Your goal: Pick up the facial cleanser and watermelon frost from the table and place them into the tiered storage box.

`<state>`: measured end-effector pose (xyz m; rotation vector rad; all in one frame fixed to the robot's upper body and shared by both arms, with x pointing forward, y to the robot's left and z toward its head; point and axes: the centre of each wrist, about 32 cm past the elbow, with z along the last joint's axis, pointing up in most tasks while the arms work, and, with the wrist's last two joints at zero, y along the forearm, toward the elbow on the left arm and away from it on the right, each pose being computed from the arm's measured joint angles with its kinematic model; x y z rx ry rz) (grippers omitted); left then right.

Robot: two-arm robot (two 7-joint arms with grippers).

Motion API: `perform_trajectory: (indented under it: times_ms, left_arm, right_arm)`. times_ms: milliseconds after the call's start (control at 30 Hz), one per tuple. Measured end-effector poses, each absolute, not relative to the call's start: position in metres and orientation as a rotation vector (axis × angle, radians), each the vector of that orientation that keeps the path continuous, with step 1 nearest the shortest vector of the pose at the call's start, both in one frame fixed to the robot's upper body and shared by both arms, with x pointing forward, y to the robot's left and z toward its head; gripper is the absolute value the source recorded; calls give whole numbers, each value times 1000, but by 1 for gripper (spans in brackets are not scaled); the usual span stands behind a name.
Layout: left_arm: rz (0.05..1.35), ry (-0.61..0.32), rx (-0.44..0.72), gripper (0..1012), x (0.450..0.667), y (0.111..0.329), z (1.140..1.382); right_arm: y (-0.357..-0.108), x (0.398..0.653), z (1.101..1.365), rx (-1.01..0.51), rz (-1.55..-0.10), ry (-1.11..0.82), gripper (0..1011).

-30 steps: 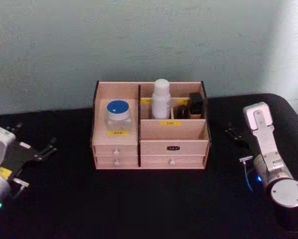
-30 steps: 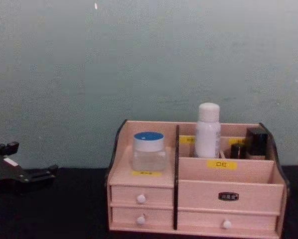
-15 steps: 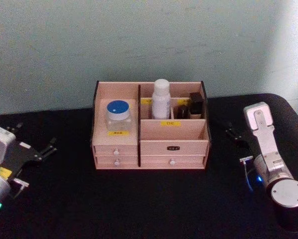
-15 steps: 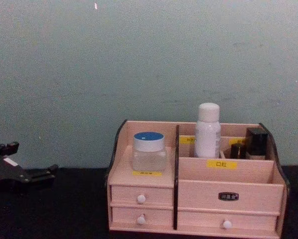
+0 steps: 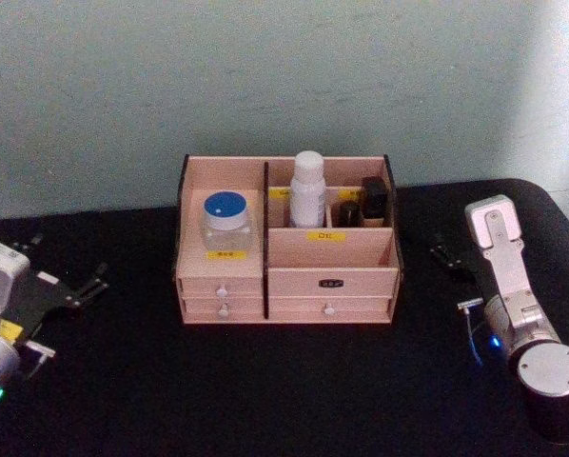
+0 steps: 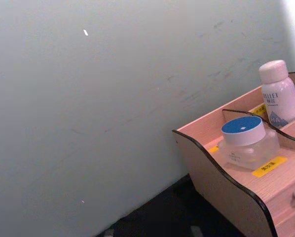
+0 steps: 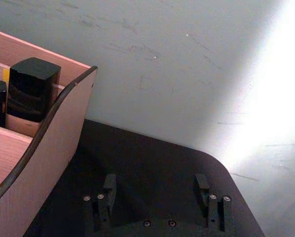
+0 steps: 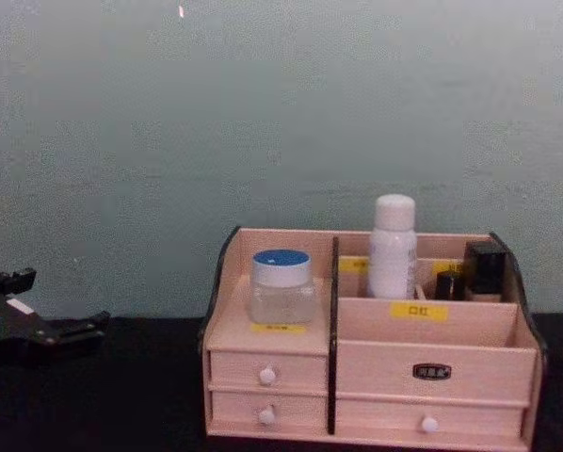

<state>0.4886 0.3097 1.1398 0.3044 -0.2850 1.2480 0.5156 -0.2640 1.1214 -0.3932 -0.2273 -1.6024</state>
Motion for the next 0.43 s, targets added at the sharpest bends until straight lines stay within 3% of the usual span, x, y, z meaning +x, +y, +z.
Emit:
perform_trajectory:
  times_ms: [433]
  left_arm:
    - [1248, -285, 304, 1001, 489, 310, 1140]
  right_arm:
    - [-264, 516, 1121, -393, -1602, -227, 1003]
